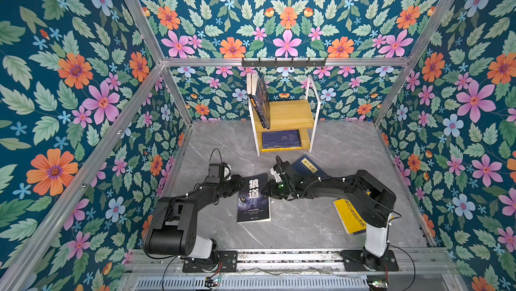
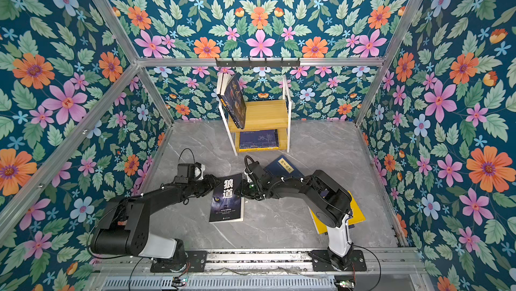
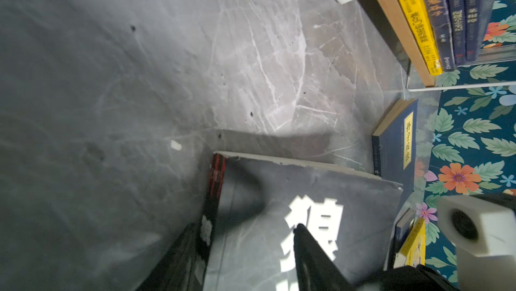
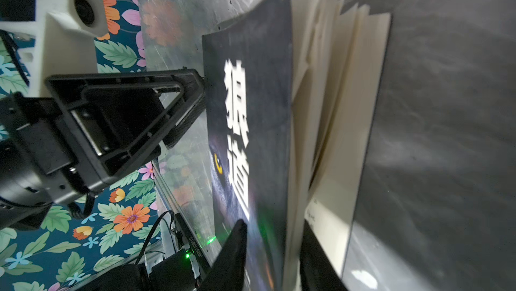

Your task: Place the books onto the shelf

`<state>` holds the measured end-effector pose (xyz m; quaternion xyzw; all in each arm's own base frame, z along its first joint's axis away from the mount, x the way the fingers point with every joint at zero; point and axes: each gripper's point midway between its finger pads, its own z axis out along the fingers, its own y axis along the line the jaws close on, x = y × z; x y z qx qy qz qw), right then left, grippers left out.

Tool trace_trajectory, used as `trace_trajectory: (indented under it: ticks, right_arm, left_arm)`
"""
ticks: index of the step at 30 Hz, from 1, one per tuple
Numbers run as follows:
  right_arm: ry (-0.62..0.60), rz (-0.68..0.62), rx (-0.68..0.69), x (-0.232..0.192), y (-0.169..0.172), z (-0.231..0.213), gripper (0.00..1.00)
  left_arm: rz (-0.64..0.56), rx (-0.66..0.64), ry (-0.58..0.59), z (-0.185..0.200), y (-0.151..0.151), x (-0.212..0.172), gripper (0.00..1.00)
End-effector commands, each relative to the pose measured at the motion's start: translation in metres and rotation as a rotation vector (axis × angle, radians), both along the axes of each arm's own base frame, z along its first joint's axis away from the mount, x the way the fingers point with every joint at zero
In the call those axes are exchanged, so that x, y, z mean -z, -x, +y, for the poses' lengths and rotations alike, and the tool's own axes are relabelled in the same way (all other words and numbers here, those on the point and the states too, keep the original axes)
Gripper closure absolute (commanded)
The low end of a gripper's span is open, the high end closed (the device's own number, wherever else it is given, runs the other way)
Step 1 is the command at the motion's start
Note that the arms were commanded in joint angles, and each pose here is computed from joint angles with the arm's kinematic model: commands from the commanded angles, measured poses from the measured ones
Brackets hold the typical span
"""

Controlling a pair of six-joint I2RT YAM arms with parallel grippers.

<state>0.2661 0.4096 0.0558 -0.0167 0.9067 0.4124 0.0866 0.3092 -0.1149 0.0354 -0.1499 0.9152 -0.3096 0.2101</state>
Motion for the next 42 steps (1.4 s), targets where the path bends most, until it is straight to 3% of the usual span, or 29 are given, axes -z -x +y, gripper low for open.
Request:
trace_trajectory:
  ticks: [1,8,12,17,27,39,42]
  right_arm:
    - [-0.052,-0.029,-0.014,-0.015,-0.003,0.006,0.73]
    - [-0.092,-0.030,0.001,-0.021,-0.009,-0.005,0.95]
    - [-0.156,-0.069,-0.010,-0.040,-0.012,-0.004,1.00]
    - [-0.241,-0.060,-0.022,-0.056,-0.016,-0.005,1.00]
    - [-0.394,-0.096,-0.036,-0.091,-0.023,-0.024,1.00]
    - [-0.453,-0.133,-0.036,-0.123,-0.027,-0.048,1.00]
    - [-0.455,-0.143,-0.042,-0.125,-0.027,-0.047,1.00]
  left_arm:
    - [0.048,0.007,0.006,-0.001,0.007,0.003,0.43]
    - [0.014,0.006,0.018,-0.001,0.005,-0.006,0.29]
    - [-0.001,0.016,0.046,-0.005,0.006,-0.008,0.21]
    - [-0.027,0.033,0.088,-0.011,0.001,-0.015,0.18]
    - [-0.153,0.098,0.319,-0.039,-0.006,-0.064,0.20]
    - [-0.206,0.178,0.384,-0.054,-0.004,-0.086,0.21]
    - [-0.191,0.180,0.382,-0.057,-0.003,-0.081,0.27]
